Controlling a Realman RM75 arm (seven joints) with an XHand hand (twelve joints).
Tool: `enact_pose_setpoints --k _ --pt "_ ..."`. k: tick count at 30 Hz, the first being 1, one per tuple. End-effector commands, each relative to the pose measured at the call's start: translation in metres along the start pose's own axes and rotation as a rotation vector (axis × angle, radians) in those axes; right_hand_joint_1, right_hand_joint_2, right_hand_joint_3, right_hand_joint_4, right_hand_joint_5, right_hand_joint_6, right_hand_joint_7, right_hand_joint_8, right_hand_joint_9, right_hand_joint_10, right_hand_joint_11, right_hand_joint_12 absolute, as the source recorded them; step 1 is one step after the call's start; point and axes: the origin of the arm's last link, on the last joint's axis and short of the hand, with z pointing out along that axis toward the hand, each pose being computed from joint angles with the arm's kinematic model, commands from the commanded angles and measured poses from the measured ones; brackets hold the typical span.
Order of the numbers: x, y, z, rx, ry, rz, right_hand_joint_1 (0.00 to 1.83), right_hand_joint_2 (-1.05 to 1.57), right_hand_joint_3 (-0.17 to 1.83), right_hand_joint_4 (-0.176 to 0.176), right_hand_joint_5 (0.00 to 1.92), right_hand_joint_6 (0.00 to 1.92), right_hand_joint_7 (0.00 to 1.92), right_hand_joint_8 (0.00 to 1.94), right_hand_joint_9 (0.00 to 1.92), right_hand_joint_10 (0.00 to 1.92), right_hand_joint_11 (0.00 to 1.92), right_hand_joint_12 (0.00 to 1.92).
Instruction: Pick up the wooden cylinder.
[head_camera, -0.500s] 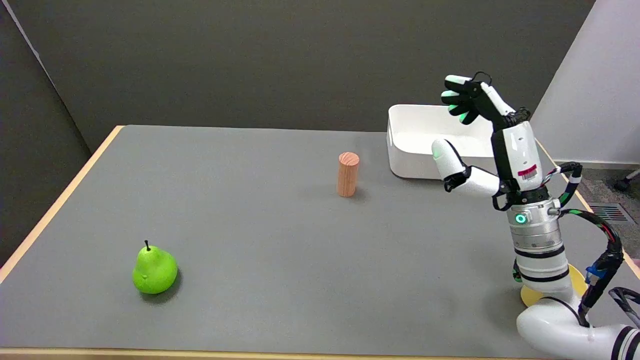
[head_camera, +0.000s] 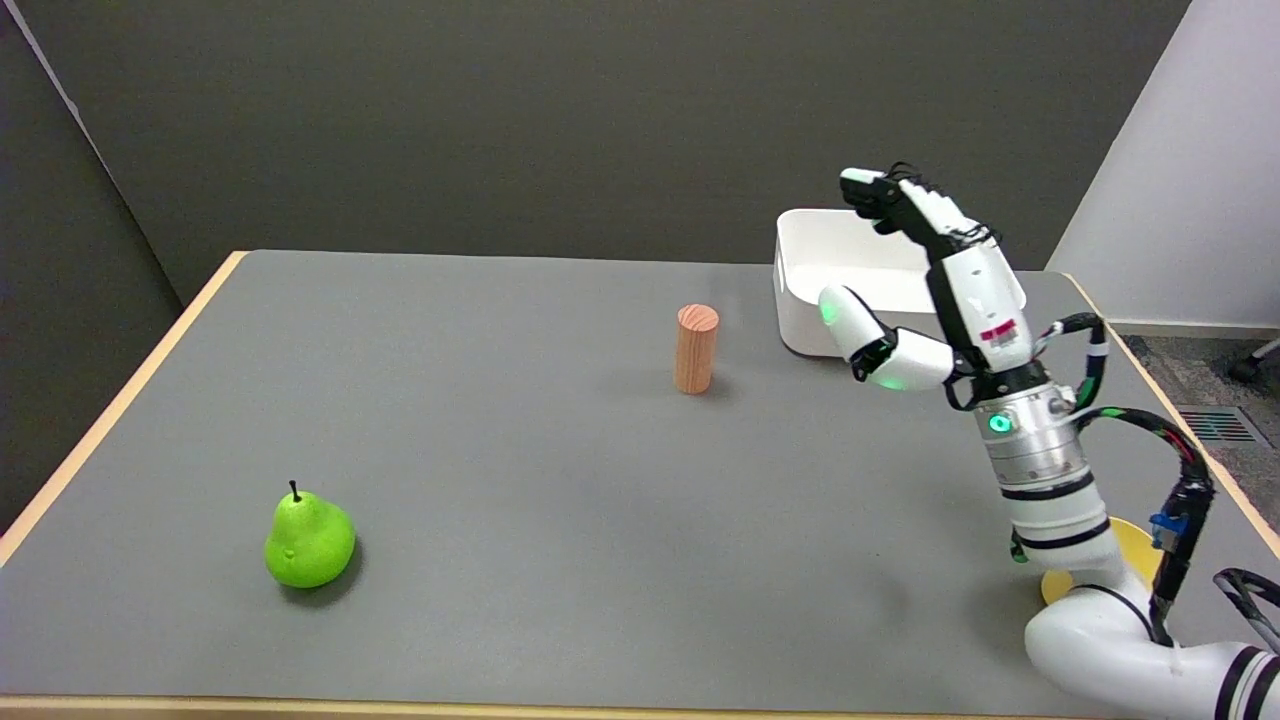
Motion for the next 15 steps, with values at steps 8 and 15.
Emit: enact_pose_setpoints --k 8,15 --pt "-0.076 0.001 -0.002 -0.271 -0.179 0.312 0.18 0.65 0.95 -0.139 0.15 0.43 0.2 0.4 0.15 0.7 0.05 1.12" --pt "-0.086 0.014 0.007 -0.331 -0.269 0.411 0.21 0.71 0.78 -0.176 0.09 0.35 0.14 0.31 0.06 0.61 0.0 0.83"
